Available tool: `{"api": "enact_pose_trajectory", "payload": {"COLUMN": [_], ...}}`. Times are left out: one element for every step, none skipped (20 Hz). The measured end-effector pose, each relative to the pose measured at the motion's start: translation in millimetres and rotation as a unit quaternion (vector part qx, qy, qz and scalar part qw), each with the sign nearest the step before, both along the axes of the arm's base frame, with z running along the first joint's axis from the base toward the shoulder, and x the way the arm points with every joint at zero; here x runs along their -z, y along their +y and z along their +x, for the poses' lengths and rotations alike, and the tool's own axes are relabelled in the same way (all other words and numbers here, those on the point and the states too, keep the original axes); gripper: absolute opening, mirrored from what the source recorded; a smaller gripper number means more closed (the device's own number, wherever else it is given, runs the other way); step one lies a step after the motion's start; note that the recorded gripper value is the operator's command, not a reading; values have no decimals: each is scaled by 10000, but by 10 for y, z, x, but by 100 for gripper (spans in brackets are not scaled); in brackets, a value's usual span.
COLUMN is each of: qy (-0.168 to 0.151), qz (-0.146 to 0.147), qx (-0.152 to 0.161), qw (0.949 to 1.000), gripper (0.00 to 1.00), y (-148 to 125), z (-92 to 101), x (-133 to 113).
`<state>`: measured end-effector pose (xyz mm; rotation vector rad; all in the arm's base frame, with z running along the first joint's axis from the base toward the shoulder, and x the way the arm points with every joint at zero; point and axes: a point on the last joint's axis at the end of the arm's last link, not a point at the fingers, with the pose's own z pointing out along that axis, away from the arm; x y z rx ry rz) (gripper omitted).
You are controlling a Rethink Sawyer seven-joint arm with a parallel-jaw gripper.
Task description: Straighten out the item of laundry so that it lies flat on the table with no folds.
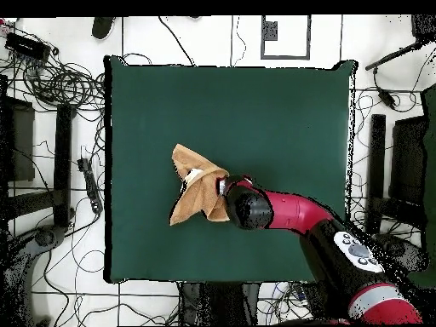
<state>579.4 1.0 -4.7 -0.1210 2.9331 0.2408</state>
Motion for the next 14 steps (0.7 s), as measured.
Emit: {"api": "enact_pose_trajectory", "payload": {"qy": [-53, -70, -93, -132, -171, -189, -206, -242, -263, -282, -314, -334, -361, -379], "qz": [-24, -31, -42, -62, -86, -101, -113, -143, -165, -188, -232, -263, -309, -333], "qx": [-8, -12, -20, -35, -62, -80, -93, -118, -136, -154, -180, -198, -229, -244], "qw": [10000, 10000, 9999, 9999, 9998, 9997, 9997, 9995, 9994, 9993, 9991, 9989, 9986, 9984], "gripper": [0, 0, 0, 0, 0, 0, 0, 0, 0, 0, 0, 0, 0, 0], "y": [-3, 0, 3, 11, 29, 40, 48, 63, 71, 80, 89, 97, 110, 116], "z": [26, 34, 47, 68, 89, 99, 109, 130, 141, 149, 165, 173, 182, 190], "x": [-34, -46, -63, -93, -127, -147, -164, -200, -223, -246, -284, -308, -344, -365]}}
